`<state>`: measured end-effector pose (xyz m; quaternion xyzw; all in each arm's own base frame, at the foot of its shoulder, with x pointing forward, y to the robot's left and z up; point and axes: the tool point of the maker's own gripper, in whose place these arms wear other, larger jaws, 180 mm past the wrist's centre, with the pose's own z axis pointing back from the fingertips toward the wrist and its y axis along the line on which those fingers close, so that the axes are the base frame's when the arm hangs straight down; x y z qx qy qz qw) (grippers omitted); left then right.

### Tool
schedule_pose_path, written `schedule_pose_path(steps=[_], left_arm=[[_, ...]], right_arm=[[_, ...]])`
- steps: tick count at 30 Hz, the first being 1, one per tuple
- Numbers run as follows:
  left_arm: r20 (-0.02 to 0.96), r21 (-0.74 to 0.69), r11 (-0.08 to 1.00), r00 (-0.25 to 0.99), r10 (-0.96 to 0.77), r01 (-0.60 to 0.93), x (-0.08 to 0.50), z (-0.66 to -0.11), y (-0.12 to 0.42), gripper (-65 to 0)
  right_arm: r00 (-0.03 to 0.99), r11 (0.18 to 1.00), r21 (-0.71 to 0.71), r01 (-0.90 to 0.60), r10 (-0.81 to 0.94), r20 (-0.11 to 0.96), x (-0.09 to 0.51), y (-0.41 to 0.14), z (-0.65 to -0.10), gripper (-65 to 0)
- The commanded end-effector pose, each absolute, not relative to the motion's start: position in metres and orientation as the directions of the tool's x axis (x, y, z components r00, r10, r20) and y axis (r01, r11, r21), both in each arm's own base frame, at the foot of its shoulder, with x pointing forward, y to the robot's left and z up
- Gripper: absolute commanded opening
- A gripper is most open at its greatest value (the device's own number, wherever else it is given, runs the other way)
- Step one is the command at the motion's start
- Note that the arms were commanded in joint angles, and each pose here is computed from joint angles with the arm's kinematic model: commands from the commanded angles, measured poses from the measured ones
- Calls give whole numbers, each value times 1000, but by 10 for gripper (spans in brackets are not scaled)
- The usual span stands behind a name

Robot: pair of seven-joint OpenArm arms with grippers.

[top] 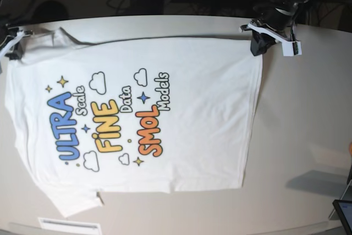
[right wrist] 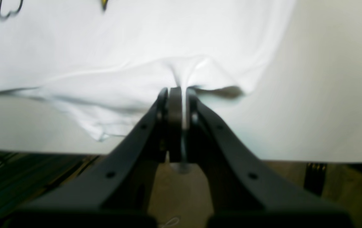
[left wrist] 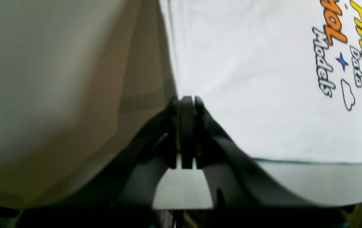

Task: Fold the T-shirt properly
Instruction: 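Lift the shoulders and fold them over toward the hem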

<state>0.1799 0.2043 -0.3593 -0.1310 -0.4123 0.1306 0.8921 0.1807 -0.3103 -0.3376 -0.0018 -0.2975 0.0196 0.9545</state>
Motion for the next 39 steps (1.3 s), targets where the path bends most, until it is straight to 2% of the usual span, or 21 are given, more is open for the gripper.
schedule_pose_path(steps=[1,6,12,15,17,24,33,39], left_arm=[[726,-365,923,583,364,-122,186,-345,208,-650],[704,-526,840,485,519,-135,208,-321,214,-650],[677,-584,808,504,536,-75,233,-308,199,-650],[642,-620,772,475,601,-140,242,-312,202,-650],[626,-632,751,447,640,-190,247,-311,208,-650],[619,-652,732,419,665,-199,261,-311,211,-650],[535,-698,647,377,756,-307,266,-344,225,-650],[546,-714,630,322,774,-305,277,-333,237,-650]], right_arm=[[797,998,-42,-47,63,601,190,-316,-324,-647],[771,995,-81,-50,90,631,210,-326,-307,-647],[757,992,-65,-108,124,642,232,-313,-308,-647],[754,992,-35,-119,114,647,242,-308,-312,-647],[752,991,-35,-128,120,648,249,-310,-311,-647],[765,993,9,-116,83,639,268,-325,-319,-647],[769,983,55,-177,103,631,294,-318,-332,-647],[774,980,86,-181,88,628,308,-319,-337,-647]])
